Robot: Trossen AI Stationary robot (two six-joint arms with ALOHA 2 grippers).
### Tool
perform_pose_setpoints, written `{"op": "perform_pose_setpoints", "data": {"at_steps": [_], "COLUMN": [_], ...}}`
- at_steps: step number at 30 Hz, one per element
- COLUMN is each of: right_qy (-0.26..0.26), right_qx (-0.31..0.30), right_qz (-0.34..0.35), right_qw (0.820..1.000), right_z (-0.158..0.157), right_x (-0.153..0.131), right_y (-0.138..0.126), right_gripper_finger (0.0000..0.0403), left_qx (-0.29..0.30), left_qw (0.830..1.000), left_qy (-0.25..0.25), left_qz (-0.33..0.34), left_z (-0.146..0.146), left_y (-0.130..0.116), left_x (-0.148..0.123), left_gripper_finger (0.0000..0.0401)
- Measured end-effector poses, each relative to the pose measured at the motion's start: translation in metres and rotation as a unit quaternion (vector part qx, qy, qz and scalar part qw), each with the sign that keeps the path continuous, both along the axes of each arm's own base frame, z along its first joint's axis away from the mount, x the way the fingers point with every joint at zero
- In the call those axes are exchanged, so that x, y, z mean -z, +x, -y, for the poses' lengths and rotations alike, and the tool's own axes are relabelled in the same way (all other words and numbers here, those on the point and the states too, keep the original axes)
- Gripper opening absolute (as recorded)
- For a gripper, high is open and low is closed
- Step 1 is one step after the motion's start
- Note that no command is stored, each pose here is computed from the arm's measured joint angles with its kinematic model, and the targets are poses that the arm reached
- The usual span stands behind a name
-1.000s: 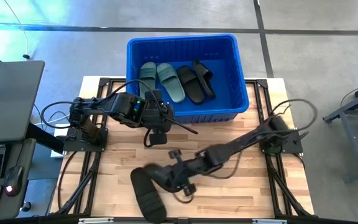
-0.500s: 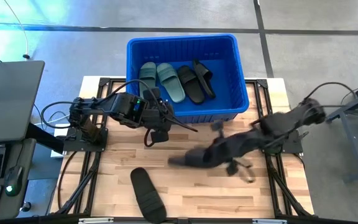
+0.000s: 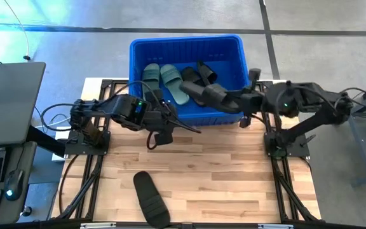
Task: Pick and place slides into bin
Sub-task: Put the black slide into the blue bin
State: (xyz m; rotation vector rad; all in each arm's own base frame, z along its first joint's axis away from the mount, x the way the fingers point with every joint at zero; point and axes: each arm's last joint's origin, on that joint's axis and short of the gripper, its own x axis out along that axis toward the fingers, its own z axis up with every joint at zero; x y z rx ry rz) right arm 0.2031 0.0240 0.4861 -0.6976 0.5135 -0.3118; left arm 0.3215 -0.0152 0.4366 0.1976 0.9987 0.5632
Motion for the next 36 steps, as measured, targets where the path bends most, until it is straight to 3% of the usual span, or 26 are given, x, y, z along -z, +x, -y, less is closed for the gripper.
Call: {"op": "perform_pose_setpoints", "data": {"at_steps": [4, 6, 13, 19, 23, 27, 31, 36], "right_qy": [-0.002, 0.008, 0.056, -0.055, -0.069, -0.09, -0.105, -0.109], "right_qx": [0.025, 0.009, -0.035, -0.06, -0.102, -0.114, -0.068, -0.068], "right_qz": [-0.025, -0.043, -0.073, -0.135, -0.163, -0.207, -0.283, -0.291], "right_qw": [0.999, 0.999, 0.995, 0.987, 0.979, 0.968, 0.951, 0.948], "right_z": [0.028, 0.042, 0.088, 0.115, 0.131, 0.137, 0.138, 0.139], "right_x": [0.006, 0.013, 0.055, 0.113, 0.16, 0.198, 0.24, 0.243], "right_y": [0.016, 0.03, 0.106, 0.18, 0.217, 0.239, 0.249, 0.25], "right_gripper_finger": [0.0, 0.0, 0.0, 0.0, 0.0, 0.0, 0.0009, 0.0047], "left_qx": [-0.01, -0.017, -0.017, -0.001, 0.007, 0.01, 0.013, 0.031], "left_qw": [1.0, 0.999, 0.994, 0.989, 0.988, 0.988, 0.989, 0.989], "left_qy": [0.017, 0.029, 0.07, 0.109, 0.12, 0.122, 0.125, 0.136], "left_qz": [0.019, 0.031, 0.078, 0.097, 0.095, 0.09, 0.074, 0.059], "left_z": [-0.002, -0.003, -0.008, -0.011, -0.012, -0.012, -0.013, -0.013], "left_y": [-0.012, -0.016, -0.043, -0.064, -0.075, -0.08, -0.083, -0.083], "left_x": [-0.011, -0.016, -0.048, -0.066, -0.072, -0.073, -0.072, -0.072], "left_gripper_finger": [0.0191, 0.0191, 0.0191, 0.0191, 0.0191, 0.0191, 0.0191, 0.0191]}}
